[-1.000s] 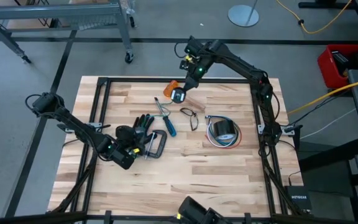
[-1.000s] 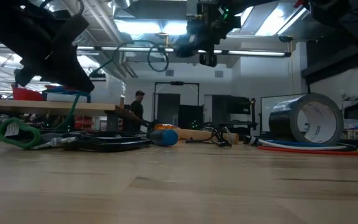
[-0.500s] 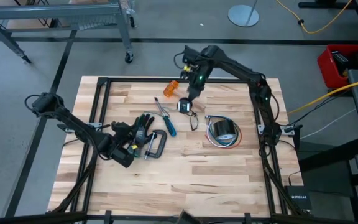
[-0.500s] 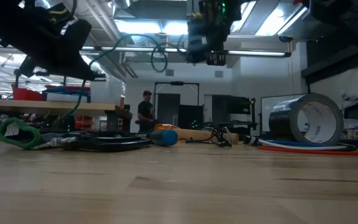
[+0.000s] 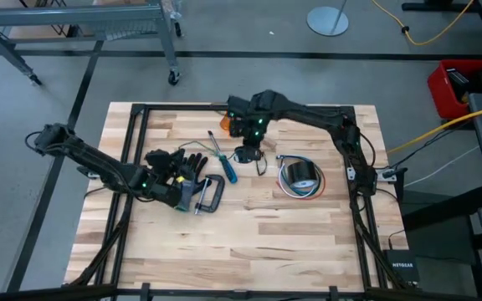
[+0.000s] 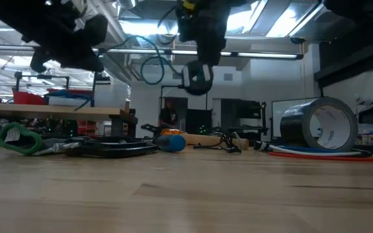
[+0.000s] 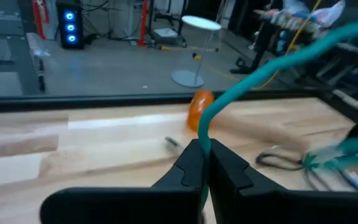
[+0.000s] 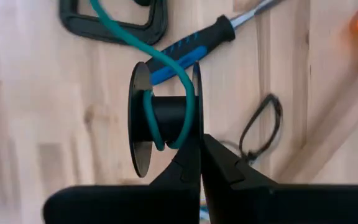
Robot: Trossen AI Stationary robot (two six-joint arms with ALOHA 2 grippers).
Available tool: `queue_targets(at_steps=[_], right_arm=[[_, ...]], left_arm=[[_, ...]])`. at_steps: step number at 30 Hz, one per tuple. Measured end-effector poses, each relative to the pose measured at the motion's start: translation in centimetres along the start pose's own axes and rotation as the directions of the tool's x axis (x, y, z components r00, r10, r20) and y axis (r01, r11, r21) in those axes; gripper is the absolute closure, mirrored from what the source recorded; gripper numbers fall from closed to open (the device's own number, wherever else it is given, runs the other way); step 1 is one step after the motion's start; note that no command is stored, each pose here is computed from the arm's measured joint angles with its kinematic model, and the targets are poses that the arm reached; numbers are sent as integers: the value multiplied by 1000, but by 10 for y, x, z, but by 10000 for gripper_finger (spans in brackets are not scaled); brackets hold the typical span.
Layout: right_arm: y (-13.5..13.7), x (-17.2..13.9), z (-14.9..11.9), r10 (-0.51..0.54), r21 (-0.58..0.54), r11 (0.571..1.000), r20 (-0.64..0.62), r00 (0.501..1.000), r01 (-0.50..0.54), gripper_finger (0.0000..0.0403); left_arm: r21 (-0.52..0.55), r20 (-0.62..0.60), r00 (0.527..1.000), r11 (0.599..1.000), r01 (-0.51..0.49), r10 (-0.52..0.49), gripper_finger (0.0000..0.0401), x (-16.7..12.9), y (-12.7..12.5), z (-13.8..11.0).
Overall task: Coil cords
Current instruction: Uncoil the green wire from the spool
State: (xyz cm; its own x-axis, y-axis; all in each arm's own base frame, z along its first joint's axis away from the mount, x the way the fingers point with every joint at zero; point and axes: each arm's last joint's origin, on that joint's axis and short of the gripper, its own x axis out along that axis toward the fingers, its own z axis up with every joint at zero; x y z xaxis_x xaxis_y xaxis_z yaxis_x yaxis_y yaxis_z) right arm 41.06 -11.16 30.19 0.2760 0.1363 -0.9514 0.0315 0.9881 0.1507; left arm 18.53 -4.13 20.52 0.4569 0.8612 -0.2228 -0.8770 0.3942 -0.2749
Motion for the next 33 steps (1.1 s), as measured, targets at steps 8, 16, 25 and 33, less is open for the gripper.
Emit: queue_targets(at_steps=[8, 16, 25, 33], right_arm=[[-1, 42, 10, -79, -6, 997, 110, 991, 80, 402], [-8, 59, 24, -107, 25, 994, 299, 948, 105, 402], [-13, 49, 47, -133, 101, 991, 543, 829, 93, 402], [-52, 38, 42, -219, 235, 967, 571, 791, 99, 402]], left_arm=[[-35, 58, 992, 993, 115, -113, 401, -9, -14, 40], [-65, 100, 913, 913, 403, -396, 401, -20, -38, 77], [-109, 111, 828, 821, 560, -550, 401, -21, -59, 70], [-127, 52, 760, 751, 649, -648, 401, -39, -72, 49]])
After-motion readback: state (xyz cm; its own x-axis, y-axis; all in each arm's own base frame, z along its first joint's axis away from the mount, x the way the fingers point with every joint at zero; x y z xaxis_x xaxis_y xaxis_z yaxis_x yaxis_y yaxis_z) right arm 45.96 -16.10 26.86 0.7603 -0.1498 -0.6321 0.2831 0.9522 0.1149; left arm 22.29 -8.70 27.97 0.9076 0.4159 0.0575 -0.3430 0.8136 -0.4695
